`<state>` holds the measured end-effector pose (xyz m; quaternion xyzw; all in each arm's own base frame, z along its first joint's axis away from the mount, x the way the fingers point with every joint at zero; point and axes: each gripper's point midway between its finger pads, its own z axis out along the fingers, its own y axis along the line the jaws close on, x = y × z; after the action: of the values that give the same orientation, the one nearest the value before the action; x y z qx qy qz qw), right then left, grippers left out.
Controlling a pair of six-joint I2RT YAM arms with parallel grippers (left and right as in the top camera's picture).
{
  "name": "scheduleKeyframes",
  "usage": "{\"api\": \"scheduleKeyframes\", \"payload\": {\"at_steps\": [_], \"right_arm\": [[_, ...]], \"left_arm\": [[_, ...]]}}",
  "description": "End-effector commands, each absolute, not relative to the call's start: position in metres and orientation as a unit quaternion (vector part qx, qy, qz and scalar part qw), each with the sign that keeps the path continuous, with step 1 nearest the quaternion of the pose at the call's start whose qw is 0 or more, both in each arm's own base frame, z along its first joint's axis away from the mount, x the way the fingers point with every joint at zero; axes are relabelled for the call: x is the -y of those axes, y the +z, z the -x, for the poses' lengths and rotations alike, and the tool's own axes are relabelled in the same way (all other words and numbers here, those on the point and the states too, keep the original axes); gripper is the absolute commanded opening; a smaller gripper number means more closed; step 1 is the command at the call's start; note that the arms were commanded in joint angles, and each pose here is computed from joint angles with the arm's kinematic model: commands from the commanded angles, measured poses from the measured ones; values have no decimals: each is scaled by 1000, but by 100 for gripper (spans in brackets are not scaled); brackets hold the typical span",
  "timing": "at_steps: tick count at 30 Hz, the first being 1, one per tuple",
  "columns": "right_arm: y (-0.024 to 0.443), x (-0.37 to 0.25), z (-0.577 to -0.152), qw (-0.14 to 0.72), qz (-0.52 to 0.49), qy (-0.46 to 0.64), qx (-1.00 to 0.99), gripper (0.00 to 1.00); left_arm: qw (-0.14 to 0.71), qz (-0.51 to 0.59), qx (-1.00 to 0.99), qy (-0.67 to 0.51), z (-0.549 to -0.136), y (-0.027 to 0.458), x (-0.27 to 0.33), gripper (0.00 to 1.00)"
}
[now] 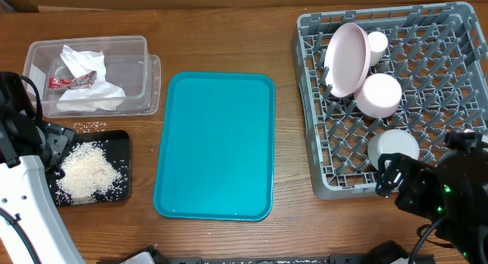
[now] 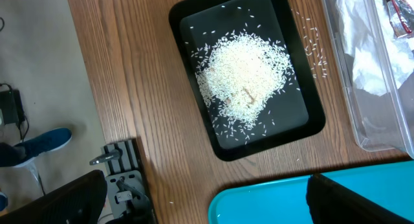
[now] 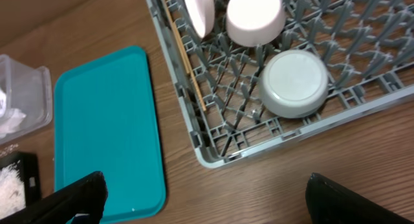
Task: Sort waste into correct bins and load items into the dishwasher
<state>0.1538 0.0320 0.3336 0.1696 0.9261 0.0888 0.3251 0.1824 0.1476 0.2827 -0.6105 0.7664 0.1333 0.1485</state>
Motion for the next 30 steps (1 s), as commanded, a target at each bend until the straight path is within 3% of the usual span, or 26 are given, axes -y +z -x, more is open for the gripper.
{"api": "scheduleKeyframes", "payload": {"at_steps": [1, 21, 30], "right_arm": [[328, -44, -154, 304, -161, 111, -932, 100], [327, -37, -155, 310, -156, 90, -934, 100], [324, -27, -171, 384, -186, 122, -896, 100]], "left_arm": [[153, 618, -759, 138, -181, 285, -151, 100], [153, 618, -759, 138, -181, 285, -151, 100], [153, 618, -759, 138, -181, 285, -151, 100]]}}
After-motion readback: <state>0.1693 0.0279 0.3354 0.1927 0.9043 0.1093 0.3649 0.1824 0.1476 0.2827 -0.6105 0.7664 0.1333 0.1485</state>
